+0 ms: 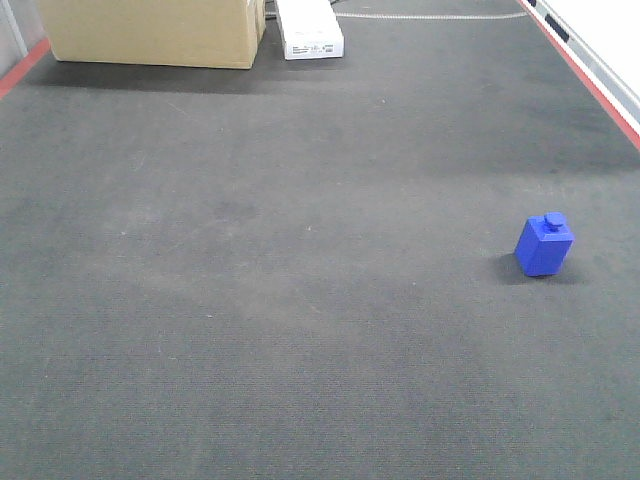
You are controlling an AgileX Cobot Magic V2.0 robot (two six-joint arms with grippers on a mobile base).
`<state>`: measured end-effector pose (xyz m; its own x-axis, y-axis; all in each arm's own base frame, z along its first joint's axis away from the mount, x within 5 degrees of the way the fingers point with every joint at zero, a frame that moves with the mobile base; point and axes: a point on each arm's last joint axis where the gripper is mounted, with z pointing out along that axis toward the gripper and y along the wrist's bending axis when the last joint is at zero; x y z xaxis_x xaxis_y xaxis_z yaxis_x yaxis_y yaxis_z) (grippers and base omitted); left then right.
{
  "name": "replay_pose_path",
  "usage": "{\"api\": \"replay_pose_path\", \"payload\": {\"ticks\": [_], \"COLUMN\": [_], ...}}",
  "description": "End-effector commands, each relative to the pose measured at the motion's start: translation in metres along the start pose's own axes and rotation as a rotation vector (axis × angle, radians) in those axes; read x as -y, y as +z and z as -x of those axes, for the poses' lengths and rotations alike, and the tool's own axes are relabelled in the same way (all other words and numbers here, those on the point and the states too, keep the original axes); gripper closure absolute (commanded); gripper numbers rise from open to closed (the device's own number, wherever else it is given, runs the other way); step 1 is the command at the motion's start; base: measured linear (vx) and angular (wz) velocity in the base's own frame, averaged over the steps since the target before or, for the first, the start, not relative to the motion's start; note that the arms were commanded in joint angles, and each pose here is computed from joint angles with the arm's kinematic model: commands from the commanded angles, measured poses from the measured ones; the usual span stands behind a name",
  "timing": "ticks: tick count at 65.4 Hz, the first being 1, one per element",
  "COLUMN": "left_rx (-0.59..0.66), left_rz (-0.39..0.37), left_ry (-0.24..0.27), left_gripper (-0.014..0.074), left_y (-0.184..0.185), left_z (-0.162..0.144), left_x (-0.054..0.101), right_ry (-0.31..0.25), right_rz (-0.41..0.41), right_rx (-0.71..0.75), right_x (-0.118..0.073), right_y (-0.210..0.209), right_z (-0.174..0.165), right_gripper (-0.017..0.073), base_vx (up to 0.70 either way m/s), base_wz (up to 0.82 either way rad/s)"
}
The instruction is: Pour parts from conveyor to right shelf
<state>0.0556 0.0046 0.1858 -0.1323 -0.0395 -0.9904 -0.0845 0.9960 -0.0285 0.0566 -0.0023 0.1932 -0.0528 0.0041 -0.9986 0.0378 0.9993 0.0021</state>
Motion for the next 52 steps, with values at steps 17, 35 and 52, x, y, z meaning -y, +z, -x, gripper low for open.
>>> {"api": "replay_pose_path", "payload": {"ticks": [17,35,52], "left_rx": [0.103,0.103,0.103], "left_rz": [-0.013,-0.013,-0.013], "left_ry": [-0.016,-0.016,-0.016], "left_gripper": [0.0600,0.0600,0.0600], "left_y": [-0.0028,-0.0028,-0.0028], "left_z": [0.0136,0.0136,0.0136], "left_x": [0.0009,0.0009,0.0009], "right_ry": [-0.006,-0.006,-0.006], "right_rz": [-0.003,-0.003,-0.003], "right_rx": [0.080,0.080,0.080], "right_x": [0.0001,0.0001,0.0001], "right_y": [-0.0008,-0.0008,-0.0008], "right_z": [0.0046,0.0046,0.0046], "right_gripper": [0.0567,0.0567,0.0567], "base_vx": [0.00,0.00,0.00], "base_wz": [0.00,0.00,0.00]}}
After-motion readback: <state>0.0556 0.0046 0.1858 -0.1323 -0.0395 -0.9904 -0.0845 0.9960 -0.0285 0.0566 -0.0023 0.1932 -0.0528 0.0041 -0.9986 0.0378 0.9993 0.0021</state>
